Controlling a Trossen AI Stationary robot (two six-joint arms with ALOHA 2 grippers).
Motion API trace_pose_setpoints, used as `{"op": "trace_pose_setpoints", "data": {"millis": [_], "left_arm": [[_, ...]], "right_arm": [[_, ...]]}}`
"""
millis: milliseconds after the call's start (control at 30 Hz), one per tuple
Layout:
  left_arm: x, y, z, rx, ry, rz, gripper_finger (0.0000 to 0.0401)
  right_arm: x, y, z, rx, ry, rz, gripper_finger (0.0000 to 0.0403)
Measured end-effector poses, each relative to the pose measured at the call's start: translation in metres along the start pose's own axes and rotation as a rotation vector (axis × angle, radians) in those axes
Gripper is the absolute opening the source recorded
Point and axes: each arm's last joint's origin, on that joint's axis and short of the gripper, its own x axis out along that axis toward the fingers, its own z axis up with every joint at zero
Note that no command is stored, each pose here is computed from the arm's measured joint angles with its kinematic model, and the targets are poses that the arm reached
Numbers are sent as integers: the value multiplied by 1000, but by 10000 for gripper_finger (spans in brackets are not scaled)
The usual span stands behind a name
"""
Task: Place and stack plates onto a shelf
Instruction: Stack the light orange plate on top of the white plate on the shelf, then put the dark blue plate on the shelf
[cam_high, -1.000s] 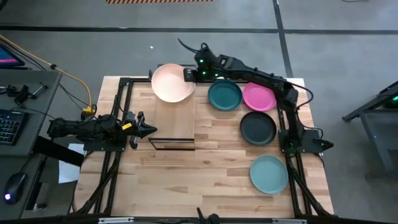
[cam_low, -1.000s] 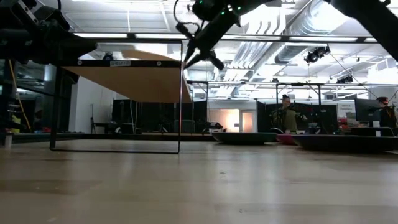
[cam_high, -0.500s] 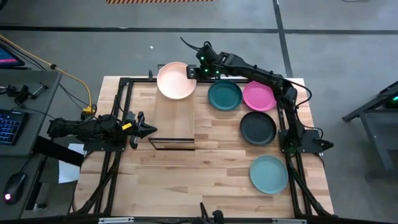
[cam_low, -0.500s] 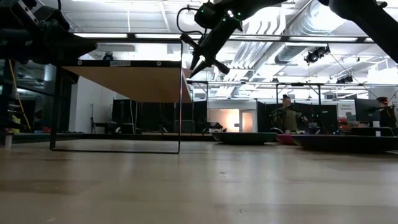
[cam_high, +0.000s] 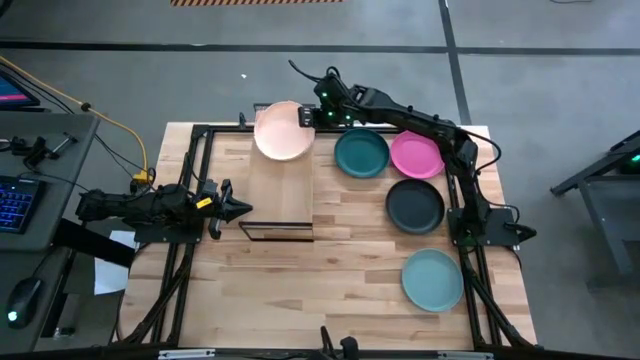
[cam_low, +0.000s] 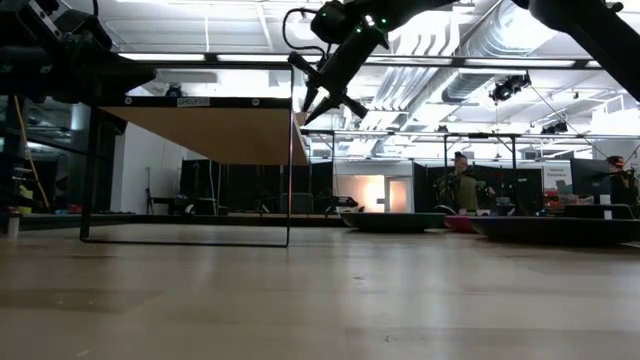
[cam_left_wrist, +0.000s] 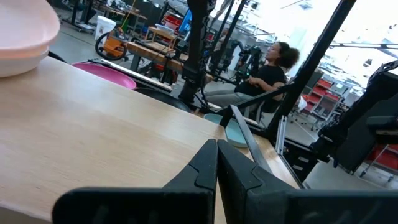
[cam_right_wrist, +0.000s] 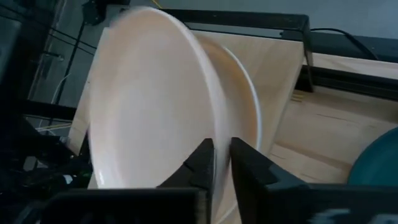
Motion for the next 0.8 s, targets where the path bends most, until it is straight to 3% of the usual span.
{"op": "trace_pose_setpoints", "data": {"millis": [200, 367, 500, 667, 800], "left_arm": [[0, 0, 0, 0, 0, 0, 0], [0, 0, 0, 0, 0, 0, 0], [0, 0, 0, 0, 0, 0, 0], [0, 0, 0, 0, 0, 0, 0], [0, 0, 0, 0, 0, 0, 0]], "right_arm": [[0, 0, 0, -24, -1, 3, 109], [-7, -1, 7, -105, 1, 7, 147], [-37, 3, 7, -314, 48, -8, 161], [-82, 3, -22, -605, 187, -163, 162], [-112, -10, -49, -701, 247, -206, 162]]}}
